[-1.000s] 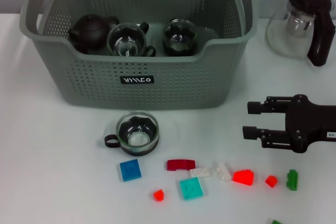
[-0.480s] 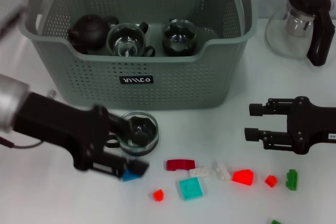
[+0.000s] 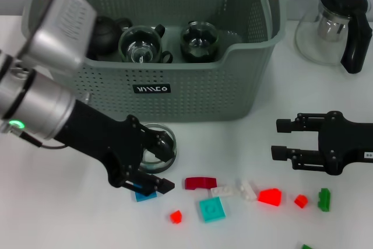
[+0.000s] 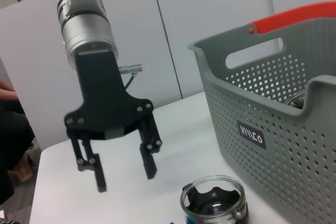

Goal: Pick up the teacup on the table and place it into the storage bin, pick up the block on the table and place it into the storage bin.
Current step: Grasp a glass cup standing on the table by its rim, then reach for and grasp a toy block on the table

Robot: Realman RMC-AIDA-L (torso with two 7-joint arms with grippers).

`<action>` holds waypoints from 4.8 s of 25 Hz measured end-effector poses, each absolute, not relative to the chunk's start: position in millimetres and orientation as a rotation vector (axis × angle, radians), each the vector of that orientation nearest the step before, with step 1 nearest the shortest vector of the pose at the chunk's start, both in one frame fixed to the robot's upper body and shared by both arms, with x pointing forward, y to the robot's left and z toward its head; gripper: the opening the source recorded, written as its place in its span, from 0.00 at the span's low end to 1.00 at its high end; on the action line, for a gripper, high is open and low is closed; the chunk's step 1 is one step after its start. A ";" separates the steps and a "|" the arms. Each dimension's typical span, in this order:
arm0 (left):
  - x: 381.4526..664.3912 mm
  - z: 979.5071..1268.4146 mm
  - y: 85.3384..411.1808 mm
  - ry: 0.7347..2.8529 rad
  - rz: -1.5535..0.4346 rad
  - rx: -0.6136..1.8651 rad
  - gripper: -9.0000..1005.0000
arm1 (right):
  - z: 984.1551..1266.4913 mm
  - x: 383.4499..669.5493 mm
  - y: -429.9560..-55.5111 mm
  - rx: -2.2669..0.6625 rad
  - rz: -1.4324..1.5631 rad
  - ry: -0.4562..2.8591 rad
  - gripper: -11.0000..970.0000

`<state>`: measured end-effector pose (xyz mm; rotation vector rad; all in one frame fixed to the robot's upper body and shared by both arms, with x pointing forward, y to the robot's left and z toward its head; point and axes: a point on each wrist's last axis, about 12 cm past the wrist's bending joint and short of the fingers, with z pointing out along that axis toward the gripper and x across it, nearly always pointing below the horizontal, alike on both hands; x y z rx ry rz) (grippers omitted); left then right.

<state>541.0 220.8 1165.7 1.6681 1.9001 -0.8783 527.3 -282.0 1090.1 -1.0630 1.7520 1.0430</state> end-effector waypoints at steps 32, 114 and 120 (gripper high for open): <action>556.8 1114.4 156.2 2.068 -0.186 1.943 0.54 | 1091.9 530.0 -278.3 -1.063 1.046 1.741 0.68; 644.4 1204.2 164.2 1.843 0.314 1.745 0.10 | 1085.8 526.9 -280.2 -1.047 1.039 1.759 0.68; 650.5 1209.0 167.4 1.915 0.233 1.726 0.11 | 1085.7 528.0 -278.1 -1.048 1.043 1.758 0.68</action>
